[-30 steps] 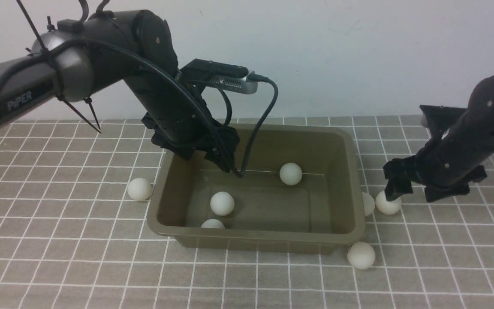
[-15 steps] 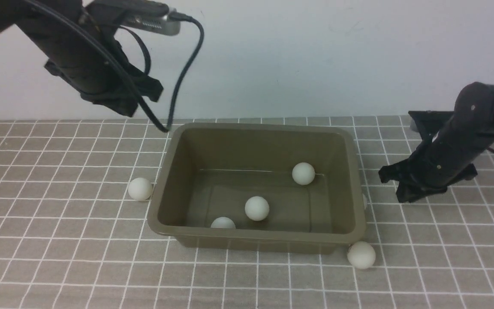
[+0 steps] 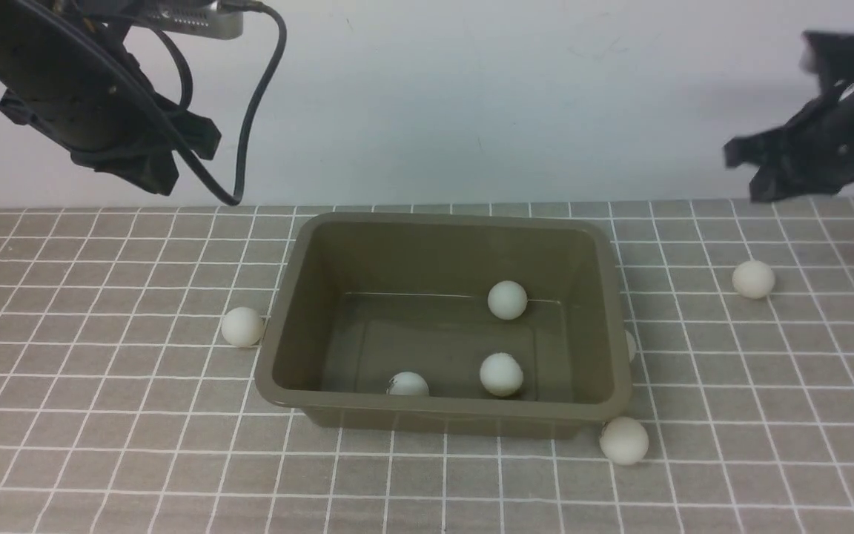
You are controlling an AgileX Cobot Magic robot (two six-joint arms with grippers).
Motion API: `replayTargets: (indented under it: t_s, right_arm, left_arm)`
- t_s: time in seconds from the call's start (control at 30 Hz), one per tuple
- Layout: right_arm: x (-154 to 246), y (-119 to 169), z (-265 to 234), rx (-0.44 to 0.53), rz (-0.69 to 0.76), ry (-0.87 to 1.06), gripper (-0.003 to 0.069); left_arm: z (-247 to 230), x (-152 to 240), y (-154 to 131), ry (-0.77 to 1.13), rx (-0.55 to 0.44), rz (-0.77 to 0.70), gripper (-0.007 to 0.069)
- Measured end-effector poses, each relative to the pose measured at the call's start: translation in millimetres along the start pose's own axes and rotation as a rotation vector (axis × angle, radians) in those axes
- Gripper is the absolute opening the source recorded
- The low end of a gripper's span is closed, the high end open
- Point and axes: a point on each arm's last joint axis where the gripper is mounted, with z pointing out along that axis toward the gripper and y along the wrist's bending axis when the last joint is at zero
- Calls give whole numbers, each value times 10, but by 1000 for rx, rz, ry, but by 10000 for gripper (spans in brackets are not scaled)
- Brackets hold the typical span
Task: Put the table tennis balls into the box on the grey coffee tablecloth.
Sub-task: 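Reach for and grasp a ping pong ball on the table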
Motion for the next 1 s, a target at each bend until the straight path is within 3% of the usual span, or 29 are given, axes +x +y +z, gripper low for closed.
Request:
replayTargets:
  t_s: [0.07, 0.2, 0.4, 0.53, 0.67, 0.8, 1.0]
  right_arm:
    - [-51, -77, 93, 1, 0, 8, 127]
    - [-26, -308, 611, 17, 40, 116, 358]
    - [-10, -490, 969, 83, 49, 158, 536]
    - [8, -549, 1082, 125, 36, 170, 535]
    - [87, -574, 1167, 136, 59, 228, 459]
    - [118, -536, 1140, 104, 92, 293, 395]
    - [-3, -442, 940, 42, 117, 321, 393]
  left_arm:
    - [0, 0, 1, 0, -1, 0, -5]
    - [0, 14, 1, 16, -1, 1, -5]
    - [-1, 36, 11, 40, -11, 7, -5]
    - [-2, 53, 14, 58, -15, 9, -5]
    - [-2, 57, 14, 62, -15, 9, -5]
    - [-2, 64, 13, 70, -14, 9, -5]
    - [-3, 70, 13, 77, -14, 9, -5]
